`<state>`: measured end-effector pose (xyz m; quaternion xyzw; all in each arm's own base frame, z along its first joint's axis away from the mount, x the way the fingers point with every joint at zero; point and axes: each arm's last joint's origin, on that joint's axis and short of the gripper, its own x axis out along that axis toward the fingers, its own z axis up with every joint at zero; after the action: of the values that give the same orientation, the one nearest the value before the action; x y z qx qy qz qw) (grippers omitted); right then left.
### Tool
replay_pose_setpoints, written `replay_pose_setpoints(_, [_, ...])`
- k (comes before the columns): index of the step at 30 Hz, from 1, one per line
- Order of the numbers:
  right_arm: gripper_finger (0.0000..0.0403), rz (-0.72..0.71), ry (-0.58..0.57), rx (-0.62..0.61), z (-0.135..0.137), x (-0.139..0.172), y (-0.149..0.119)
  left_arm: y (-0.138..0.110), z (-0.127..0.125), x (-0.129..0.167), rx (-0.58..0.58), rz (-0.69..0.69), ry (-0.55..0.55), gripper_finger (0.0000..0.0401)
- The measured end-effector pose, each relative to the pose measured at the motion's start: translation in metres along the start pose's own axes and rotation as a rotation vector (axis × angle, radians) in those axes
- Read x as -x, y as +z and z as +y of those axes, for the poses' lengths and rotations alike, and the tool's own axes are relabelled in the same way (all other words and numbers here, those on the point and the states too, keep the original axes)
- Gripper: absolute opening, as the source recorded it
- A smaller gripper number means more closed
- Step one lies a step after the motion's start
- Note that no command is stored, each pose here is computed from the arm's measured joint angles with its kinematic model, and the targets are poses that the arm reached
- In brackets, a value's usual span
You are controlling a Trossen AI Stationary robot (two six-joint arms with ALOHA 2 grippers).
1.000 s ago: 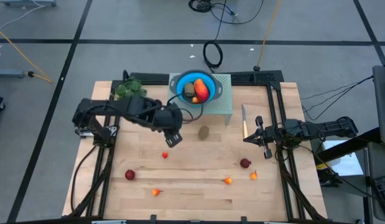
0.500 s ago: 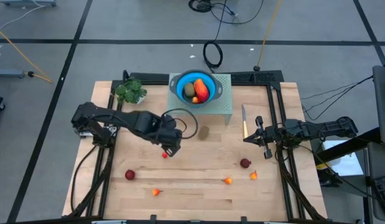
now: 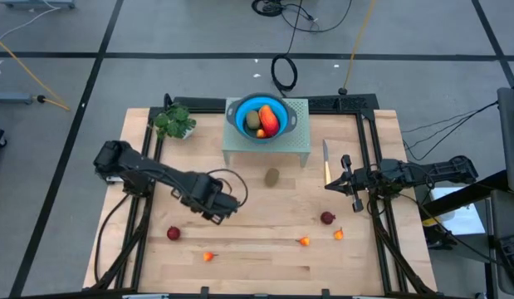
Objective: Pick & Place Fruit
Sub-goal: Put the pomegranate into the colander on the shelf
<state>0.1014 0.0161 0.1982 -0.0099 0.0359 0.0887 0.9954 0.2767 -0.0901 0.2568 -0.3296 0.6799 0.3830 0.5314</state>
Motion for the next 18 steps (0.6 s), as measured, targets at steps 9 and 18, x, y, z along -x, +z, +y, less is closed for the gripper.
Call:
replay_pose_setpoints(9, [0.0,0.0,0.0,0.0,0.0,0.0,0.0,-0.021,-0.001,-0.037,0.072,0.11,0.051,0.0207])
replay_pose_setpoints(18, [0.0,0.0,0.0,0.0,0.0,0.0,0.0,-0.046,0.021,-0.047,0.224,0.156,0.063,0.0207])
